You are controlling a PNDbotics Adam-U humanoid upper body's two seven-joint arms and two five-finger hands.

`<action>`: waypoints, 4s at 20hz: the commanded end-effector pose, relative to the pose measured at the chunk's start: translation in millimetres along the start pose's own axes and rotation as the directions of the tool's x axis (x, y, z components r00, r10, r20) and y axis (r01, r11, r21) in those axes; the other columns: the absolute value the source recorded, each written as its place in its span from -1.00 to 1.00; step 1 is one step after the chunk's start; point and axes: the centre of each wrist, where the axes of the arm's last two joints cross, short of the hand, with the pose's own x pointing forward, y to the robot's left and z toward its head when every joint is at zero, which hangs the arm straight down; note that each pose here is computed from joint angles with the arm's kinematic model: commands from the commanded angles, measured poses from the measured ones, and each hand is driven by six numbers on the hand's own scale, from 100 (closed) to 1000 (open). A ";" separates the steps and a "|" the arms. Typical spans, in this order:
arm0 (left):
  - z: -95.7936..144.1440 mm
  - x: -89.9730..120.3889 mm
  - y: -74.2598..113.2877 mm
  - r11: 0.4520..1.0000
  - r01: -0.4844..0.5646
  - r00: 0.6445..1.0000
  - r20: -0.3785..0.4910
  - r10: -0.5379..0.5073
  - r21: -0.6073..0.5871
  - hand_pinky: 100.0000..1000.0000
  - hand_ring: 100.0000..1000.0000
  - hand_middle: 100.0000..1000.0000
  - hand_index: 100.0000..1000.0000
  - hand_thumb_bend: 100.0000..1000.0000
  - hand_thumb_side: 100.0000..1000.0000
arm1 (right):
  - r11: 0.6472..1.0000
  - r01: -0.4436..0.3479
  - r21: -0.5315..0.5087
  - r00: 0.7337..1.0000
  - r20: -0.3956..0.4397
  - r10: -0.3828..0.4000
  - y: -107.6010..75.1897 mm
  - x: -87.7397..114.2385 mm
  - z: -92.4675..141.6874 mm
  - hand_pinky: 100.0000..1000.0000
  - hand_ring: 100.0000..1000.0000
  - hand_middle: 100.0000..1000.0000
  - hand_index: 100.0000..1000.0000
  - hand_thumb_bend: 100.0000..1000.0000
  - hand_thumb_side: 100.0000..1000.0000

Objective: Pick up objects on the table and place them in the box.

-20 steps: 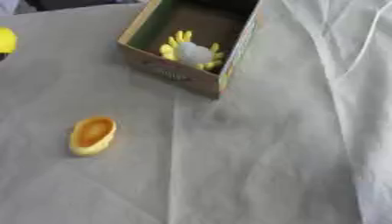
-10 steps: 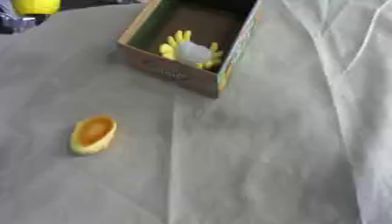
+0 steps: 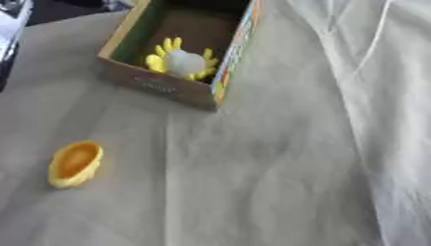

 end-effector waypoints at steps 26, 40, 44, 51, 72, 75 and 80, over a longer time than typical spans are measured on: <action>16.3 -14.7 1.1 0.977 0.177 0.981 -0.100 -0.165 0.122 0.89 0.82 0.70 0.84 -0.09 -0.98 | 0.996 0.034 0.085 0.999 -0.005 -0.033 3.9 3.9 -5.4 0.75 1.00 0.30 0.70 -1.00 0.09; 140.6 47.0 64.0 0.980 -0.200 0.977 -0.075 0.200 0.012 0.67 0.57 0.46 0.71 -0.79 -0.88 | 0.992 -0.126 0.010 0.987 -0.094 0.127 -20.3 11.0 24.5 0.75 1.00 0.30 0.70 -1.00 0.09; 165.9 65.5 52.4 0.968 -0.205 0.978 -0.059 0.199 -0.141 0.67 0.58 0.49 0.74 -0.71 -0.80 | 0.990 -0.139 0.003 0.986 -0.097 0.139 -21.3 11.3 26.4 0.76 1.00 0.29 0.70 -1.00 0.09; 185.4 76.9 25.9 0.941 -0.202 0.979 -0.019 0.205 -0.271 0.70 0.62 0.53 0.76 -0.71 -0.69 | 0.989 -0.145 -0.005 0.985 -0.100 0.144 -21.4 11.1 28.2 0.76 1.00 0.29 0.70 -1.00 0.08; 201.9 92.2 0.4 0.729 -0.238 0.967 -0.089 0.238 -0.642 0.80 0.73 0.63 0.82 -0.36 -0.63 | 0.991 -0.133 -0.001 0.986 -0.106 0.132 -19.3 10.0 27.9 0.76 1.00 0.29 0.70 -1.00 0.08; 202.1 93.5 -1.4 0.731 -0.241 0.967 -0.099 0.233 -0.638 0.81 0.73 0.64 0.83 -0.38 -0.60 | 0.991 -0.132 0.004 0.985 -0.108 0.131 -18.8 9.8 28.2 0.76 1.00 0.29 0.70 -1.00 0.08; 198.9 95.3 -2.7 0.748 -0.220 0.975 -0.113 0.192 -0.626 0.82 0.75 0.67 0.86 -0.28 -0.63 | 0.992 -0.127 0.008 0.986 -0.110 0.127 -18.1 9.4 28.1 0.76 1.00 0.29 0.70 -1.00 0.08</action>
